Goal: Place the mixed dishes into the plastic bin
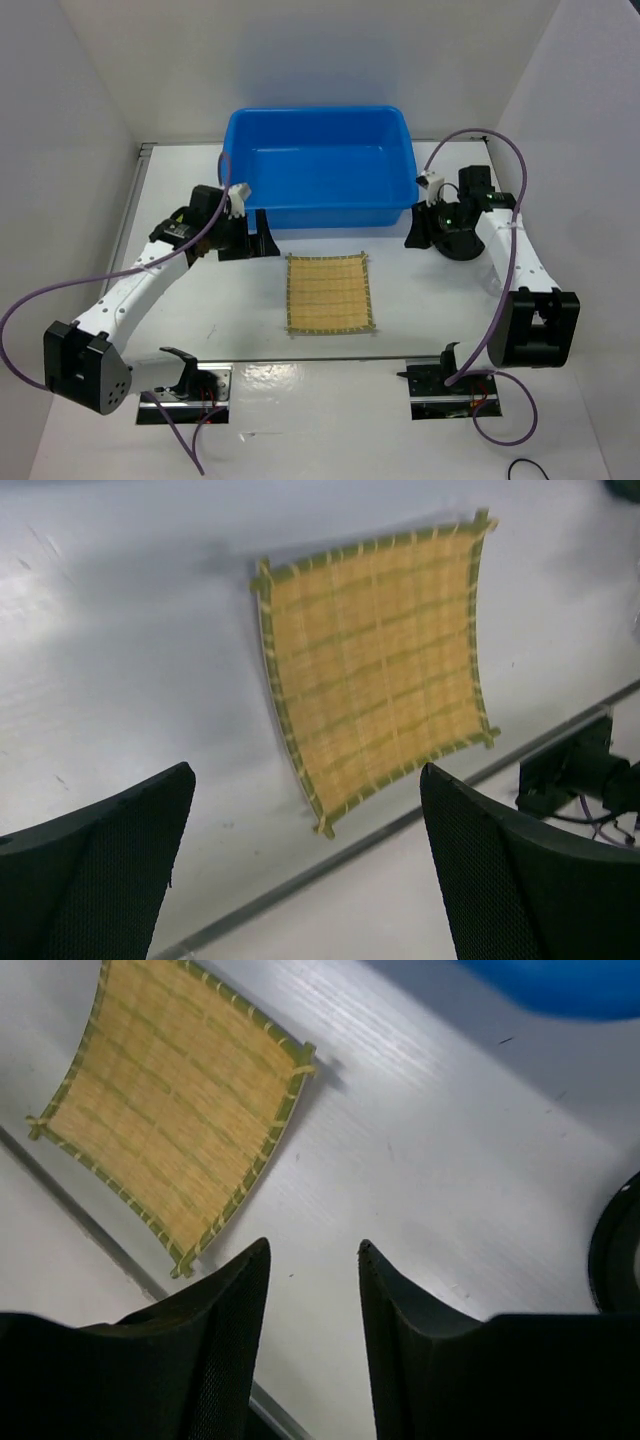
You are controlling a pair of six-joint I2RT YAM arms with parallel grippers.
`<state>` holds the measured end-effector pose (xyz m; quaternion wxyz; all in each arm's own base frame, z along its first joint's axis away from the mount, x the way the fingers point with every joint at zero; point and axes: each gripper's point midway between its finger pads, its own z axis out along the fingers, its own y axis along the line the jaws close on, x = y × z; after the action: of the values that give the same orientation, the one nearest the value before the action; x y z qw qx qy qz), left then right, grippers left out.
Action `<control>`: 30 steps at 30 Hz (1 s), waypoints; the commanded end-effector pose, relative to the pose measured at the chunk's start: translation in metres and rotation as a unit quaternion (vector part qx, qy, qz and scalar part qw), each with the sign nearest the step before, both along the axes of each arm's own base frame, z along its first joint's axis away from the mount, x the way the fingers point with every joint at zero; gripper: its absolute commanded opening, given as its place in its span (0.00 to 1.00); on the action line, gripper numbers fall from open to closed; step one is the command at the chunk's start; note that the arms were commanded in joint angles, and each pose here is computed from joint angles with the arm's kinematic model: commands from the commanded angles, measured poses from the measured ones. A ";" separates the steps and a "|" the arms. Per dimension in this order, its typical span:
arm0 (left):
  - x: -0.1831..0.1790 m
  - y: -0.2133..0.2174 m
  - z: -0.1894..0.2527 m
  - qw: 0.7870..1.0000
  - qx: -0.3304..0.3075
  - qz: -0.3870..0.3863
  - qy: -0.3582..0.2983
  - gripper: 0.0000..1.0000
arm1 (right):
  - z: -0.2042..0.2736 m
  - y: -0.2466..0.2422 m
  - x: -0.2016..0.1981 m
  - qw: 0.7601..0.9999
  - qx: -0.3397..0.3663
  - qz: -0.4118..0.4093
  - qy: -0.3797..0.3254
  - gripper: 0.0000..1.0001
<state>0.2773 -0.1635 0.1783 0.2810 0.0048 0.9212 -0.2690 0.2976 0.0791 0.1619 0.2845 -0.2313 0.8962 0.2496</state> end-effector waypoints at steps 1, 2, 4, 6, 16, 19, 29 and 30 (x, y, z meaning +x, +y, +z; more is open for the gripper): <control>-0.022 -0.019 -0.013 0.999 -0.032 -0.017 0.038 1.00 | 0.012 0.015 -0.004 0.997 0.015 0.055 -0.059 0.45; -0.032 -0.021 -0.027 0.998 -0.032 -0.017 0.055 1.00 | 0.014 0.020 -0.014 0.993 0.011 0.090 -0.073 0.41; -0.040 -0.033 -0.036 0.997 -0.039 -0.028 0.061 1.00 | 0.003 0.043 -0.030 0.988 0.004 0.140 -0.066 0.27; -0.047 -0.034 -0.051 0.997 -0.021 -0.020 0.070 1.00 | -0.013 0.050 -0.028 0.986 -0.042 0.148 -0.071 0.21; -0.050 -0.037 -0.081 0.996 -0.039 0.032 0.078 1.00 | -0.095 0.087 -0.027 0.972 -0.126 0.194 0.029 0.00; -0.052 -0.037 -0.090 0.995 -0.043 0.037 0.079 1.00 | -0.103 0.087 -0.025 0.974 -0.128 0.187 0.022 0.00; -0.053 -0.050 -0.123 0.992 -0.083 0.033 0.095 1.00 | -0.099 0.098 -0.030 0.973 -0.100 0.207 0.013 0.00; -0.055 -0.050 -0.126 0.991 -0.082 0.030 0.104 1.00 | -0.098 0.100 -0.030 0.972 -0.097 0.213 0.011 0.00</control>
<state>0.2133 -0.1992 0.0478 0.1842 -0.0778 0.9329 -0.2996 0.2613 0.1645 0.0502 0.1540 -0.4224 0.8703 0.2011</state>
